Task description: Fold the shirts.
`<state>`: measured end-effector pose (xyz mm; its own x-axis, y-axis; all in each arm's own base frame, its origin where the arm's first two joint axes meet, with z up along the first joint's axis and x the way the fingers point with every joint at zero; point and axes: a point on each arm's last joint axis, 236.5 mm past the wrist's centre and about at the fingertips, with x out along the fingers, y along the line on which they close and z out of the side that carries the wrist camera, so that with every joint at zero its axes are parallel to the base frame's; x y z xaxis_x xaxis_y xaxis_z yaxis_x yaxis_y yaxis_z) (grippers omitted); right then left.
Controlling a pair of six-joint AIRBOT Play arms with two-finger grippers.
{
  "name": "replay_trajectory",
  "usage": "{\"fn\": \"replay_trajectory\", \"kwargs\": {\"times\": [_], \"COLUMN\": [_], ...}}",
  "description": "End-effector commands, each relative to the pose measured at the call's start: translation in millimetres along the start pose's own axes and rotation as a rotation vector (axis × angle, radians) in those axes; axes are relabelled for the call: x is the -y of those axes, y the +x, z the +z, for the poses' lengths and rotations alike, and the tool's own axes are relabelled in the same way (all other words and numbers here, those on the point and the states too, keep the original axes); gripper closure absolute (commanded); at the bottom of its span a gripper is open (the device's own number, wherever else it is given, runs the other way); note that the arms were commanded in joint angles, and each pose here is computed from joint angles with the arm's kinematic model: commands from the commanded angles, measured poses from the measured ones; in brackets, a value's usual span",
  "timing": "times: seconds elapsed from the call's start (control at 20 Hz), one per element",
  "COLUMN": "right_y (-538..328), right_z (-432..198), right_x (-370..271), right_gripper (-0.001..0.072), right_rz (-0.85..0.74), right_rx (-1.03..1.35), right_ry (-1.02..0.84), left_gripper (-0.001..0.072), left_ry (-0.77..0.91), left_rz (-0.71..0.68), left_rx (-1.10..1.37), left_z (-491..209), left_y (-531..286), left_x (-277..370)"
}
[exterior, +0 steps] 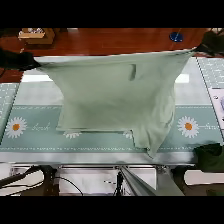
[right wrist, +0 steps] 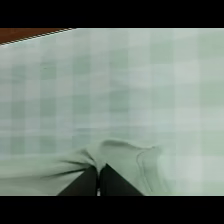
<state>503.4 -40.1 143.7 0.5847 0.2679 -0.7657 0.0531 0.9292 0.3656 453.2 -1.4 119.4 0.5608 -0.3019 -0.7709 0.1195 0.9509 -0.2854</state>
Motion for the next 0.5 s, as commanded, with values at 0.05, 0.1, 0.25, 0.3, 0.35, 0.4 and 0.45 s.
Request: {"fn": "replay_trajectory", "kwargs": {"times": [0.05, 0.1, 0.25, 0.3, 0.35, 0.4, 0.45], "right_y": [78.3, 90.6, 120.1, 127.7, 132.7, 136.9, 141.2], "right_z": [0.4, -0.3, 4.1, 7.3, 10.7, 14.2, 17.2], "right_x": [6.3, 6.0, 6.3, 7.0, 10.1, 12.6, 15.5], "right_gripper": [0.0685, 0.0685, 0.0685, 0.0685, 0.0685, 0.0685, 0.0685], "right_rz": [0.001, 0.001, -0.003, -0.007, -0.012, -0.017, -0.022], "right_rx": [-0.016, -0.017, 0.013, 0.03, 0.046, 0.063, 0.079], "right_ry": [-0.07, -0.074, -0.088, -0.092, -0.095, -0.1, -0.1], "left_gripper": [0.0686, 0.0687, 0.0687, 0.0687, 0.0687, 0.0687, 0.0687], "left_ry": [-0.059, -0.054, -0.059, -0.027, 0.008, 0.035, 0.054], "left_rz": [-0.028, -0.03, -0.01, -0.001, 0.008, 0.016, 0.025], "left_rx": [0.208, 0.236, 0.266, 0.258, 0.248, 0.239, 0.235], "left_z": [58.7, 65.3, 69.8, 66.7, 62.8, 59.3, 56.9], "left_y": [52.5, 64.6, 104.3, 116.0, 127.0, 136.5, 143.9], "left_x": [-17.9, -19.7, -29.8, -32.4, -35.4, -38.5, -42.3]}}
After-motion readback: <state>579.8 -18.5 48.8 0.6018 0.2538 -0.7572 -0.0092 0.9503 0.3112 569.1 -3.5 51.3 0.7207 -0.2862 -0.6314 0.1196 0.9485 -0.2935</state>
